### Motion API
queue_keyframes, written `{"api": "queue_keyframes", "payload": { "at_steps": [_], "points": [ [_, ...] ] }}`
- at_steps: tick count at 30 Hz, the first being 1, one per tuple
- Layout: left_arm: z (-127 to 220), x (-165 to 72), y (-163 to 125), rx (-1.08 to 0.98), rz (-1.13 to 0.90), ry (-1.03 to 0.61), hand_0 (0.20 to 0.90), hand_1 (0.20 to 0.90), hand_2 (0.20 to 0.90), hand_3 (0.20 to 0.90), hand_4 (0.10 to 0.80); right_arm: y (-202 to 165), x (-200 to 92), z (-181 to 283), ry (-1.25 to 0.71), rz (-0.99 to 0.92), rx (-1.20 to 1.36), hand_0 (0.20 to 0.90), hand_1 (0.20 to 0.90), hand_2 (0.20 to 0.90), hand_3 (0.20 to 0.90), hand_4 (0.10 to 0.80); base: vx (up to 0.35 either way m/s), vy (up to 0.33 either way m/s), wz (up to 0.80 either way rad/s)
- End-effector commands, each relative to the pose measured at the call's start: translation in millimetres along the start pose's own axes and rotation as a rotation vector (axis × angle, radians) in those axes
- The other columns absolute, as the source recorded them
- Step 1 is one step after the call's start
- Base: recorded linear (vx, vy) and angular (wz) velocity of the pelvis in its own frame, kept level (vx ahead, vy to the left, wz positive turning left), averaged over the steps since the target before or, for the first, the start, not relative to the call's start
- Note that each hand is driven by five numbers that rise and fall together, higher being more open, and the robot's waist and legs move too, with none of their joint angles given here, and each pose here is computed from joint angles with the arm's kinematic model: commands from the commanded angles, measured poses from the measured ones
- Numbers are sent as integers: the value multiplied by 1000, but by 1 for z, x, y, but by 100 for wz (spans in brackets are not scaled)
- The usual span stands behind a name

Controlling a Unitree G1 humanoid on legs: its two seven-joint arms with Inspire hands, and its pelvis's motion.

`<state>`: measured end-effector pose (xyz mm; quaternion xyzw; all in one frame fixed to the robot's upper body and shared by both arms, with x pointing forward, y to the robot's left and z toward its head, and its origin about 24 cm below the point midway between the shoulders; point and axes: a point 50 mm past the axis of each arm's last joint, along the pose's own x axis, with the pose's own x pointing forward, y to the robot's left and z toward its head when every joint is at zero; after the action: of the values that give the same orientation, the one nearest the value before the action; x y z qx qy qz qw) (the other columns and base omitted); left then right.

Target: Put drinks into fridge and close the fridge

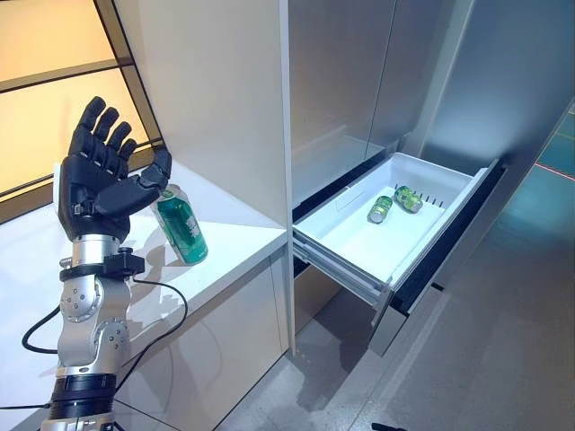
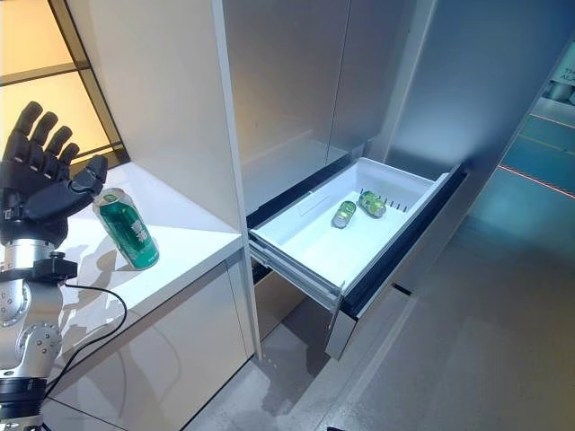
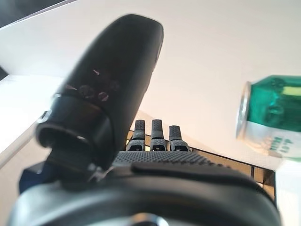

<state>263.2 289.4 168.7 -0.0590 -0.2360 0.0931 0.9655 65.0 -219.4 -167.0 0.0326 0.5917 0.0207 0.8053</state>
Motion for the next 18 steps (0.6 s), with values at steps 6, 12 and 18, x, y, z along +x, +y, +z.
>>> {"api": "queue_keyframes", "payload": {
  "at_steps": [6, 12, 18],
  "points": [
    [44, 28, 3, 63, -90, -136, 900, 900, 900, 900, 800, 2, 2, 7, 13, 18, -23, 900, 900, 900, 900, 800, 0, 0, 0],
    [37, 29, 2, 70, -132, -81, 900, 900, 900, 900, 800, -1, 2, 9, 9, 17, -19, 900, 900, 900, 900, 800, 0, 0, 0],
    [35, 32, 7, 147, -126, -39, 900, 900, 900, 900, 800, -3, 1, 7, 11, 11, -16, 900, 900, 900, 900, 800, 0, 0, 0]
  ]
}}
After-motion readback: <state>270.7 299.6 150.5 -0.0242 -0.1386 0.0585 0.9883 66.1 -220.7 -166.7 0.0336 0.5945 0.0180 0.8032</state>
